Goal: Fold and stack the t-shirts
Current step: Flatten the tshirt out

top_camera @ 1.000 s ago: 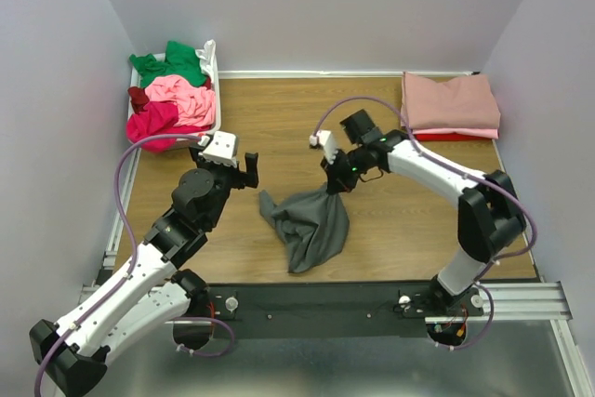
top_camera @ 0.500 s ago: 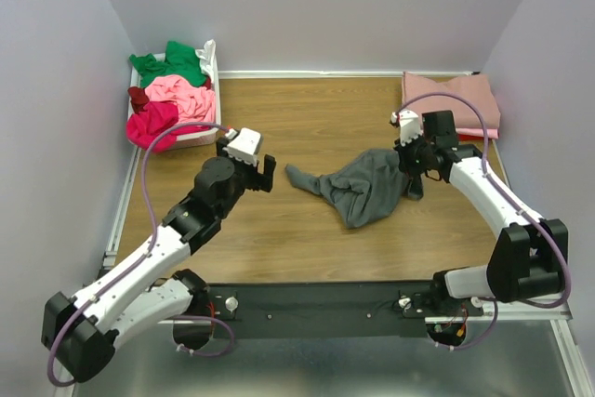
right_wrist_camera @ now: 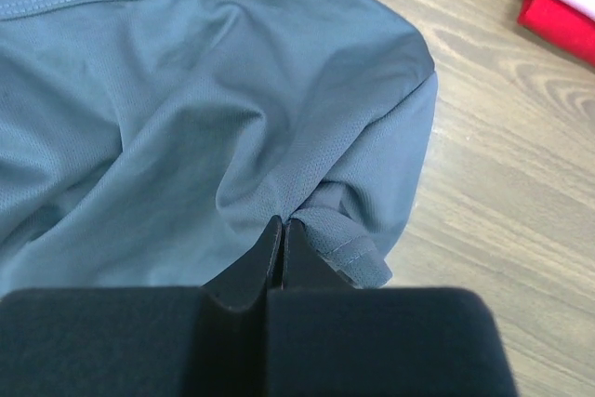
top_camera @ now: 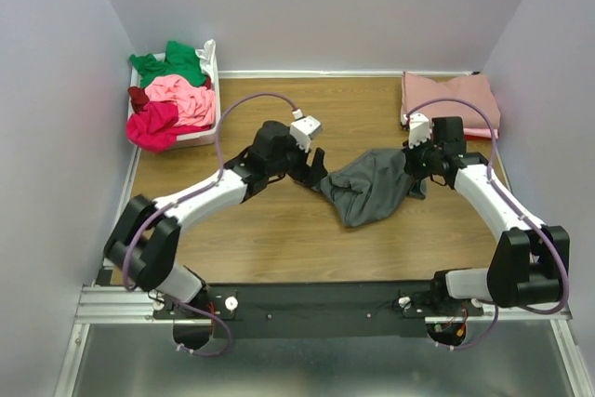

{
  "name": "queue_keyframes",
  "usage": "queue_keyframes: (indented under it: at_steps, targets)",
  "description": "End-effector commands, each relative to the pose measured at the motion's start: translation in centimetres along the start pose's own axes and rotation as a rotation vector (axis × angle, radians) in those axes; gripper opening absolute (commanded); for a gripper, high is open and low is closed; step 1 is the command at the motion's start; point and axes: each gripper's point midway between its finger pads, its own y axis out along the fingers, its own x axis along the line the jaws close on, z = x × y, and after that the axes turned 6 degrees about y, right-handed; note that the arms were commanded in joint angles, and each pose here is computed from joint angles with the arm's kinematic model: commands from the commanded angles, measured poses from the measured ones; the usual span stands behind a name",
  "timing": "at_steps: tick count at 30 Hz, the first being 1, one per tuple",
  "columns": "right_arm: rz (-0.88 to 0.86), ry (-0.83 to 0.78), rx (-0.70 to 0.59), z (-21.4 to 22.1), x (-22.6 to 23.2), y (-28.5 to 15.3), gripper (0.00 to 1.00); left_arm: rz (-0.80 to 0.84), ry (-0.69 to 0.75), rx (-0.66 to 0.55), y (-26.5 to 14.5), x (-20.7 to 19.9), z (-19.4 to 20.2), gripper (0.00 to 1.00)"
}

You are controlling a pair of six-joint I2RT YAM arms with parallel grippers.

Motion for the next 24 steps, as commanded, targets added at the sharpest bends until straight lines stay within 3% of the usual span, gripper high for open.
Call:
queue_keyframes:
  at_steps: [1, 8, 17, 20, 21, 24]
  targets:
    - [-0.026, 0.015, -0.049, -0.3, 0.4, -0.3, 0.00, 0.162, 0.010, 0.042, 3.3, -2.1, 0.5, 0.84]
    - [-0.051, 0.022, -0.056, 0.0, 0.7, -0.3, 0.00, 0.174, 0.014, 0.117, 9.0, -1.0, 0.6, 0.82]
    - [-0.066, 0.023, -0.074, -0.5, 0.9, -0.6, 0.00, 0.320, -0.001, 0.245, 11.0, -3.3, 4.3, 0.73]
    - [-0.071, 0.022, -0.079, -0.8, 1.0, -0.6, 0.00, 0.329, -0.002, 0.276, 11.7, -3.6, 5.3, 0.63]
    - [-0.072, 0.022, -0.082, -0.8, 1.0, -0.7, 0.00, 0.331, -0.009, 0.290, 11.8, -3.6, 5.6, 0.53]
    - [-0.074, 0.017, -0.092, -1.0, 1.1, -0.9, 0.00, 0.327, -0.011, 0.307, 12.3, -3.5, 5.9, 0.41]
